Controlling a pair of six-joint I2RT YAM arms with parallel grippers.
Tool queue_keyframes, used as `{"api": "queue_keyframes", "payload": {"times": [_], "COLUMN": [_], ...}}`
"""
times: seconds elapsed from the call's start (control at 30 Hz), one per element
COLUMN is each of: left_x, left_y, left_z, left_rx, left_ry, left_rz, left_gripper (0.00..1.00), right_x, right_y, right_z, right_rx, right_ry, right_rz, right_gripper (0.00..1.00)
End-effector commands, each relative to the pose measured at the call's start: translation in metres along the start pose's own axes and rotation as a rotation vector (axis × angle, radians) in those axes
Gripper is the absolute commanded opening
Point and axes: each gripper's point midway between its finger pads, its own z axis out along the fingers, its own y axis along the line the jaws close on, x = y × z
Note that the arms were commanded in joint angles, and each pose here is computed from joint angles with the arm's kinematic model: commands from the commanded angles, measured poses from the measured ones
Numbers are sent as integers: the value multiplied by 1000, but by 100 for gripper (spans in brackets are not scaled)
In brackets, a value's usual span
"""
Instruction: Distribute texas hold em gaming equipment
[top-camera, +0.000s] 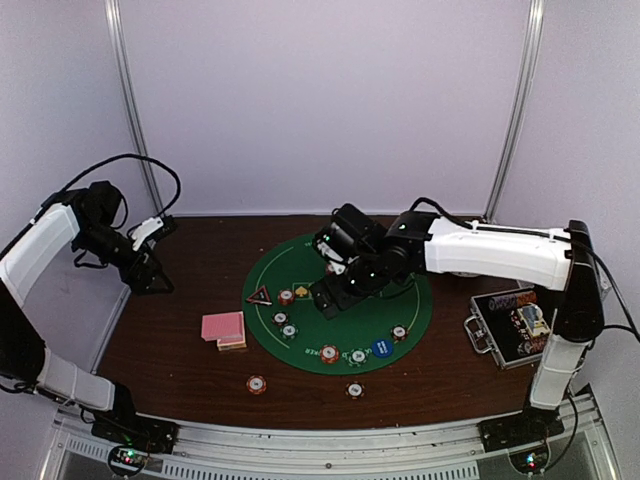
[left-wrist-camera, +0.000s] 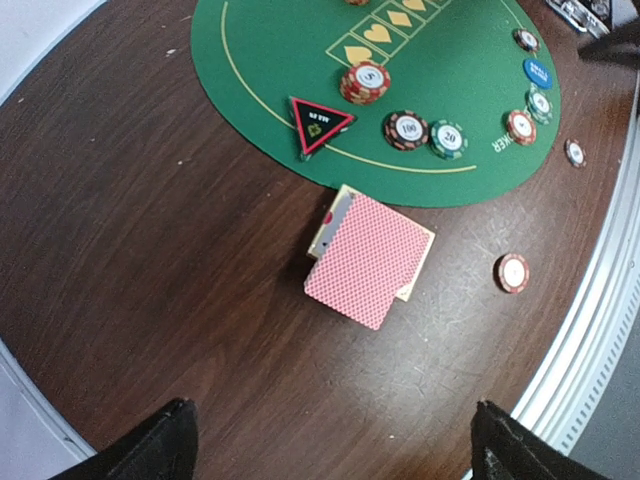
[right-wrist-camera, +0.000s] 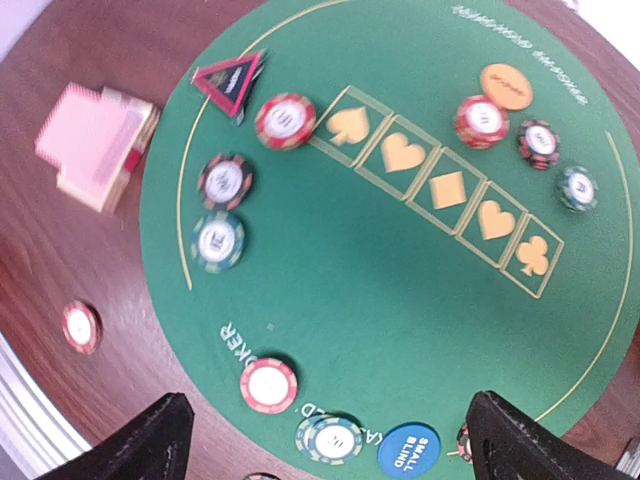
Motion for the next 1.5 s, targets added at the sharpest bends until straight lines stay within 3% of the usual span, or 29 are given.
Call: {"api": "queue_keyframes", "payload": {"times": [0.0, 0.3, 0.73, 1.07, 1.47], "left_x": [7, 12, 23, 37, 40], "left_y": [3, -11, -12, -15, -14], "left_z": [18, 72, 124, 146, 161], "left_rx": [-26, 8, 65, 63, 36], "left_ry": [52, 135, 218, 289, 314], "left_rz": [139, 348, 483, 569, 576], "left_gripper": [98, 98, 98, 98, 98], "right_x": [-12, -19, -36, -39, -39], "right_y": [-35, -29, -8, 0, -1], "right_z": [-13, 2, -8, -18, -25], "right_rx": [-13, -69, -101, -124, -132], "right_ry": [-74, -77, -149, -162, -181], "right_rz": [230, 326, 351, 343, 339], "right_gripper": [99, 100, 100, 100, 99]}}
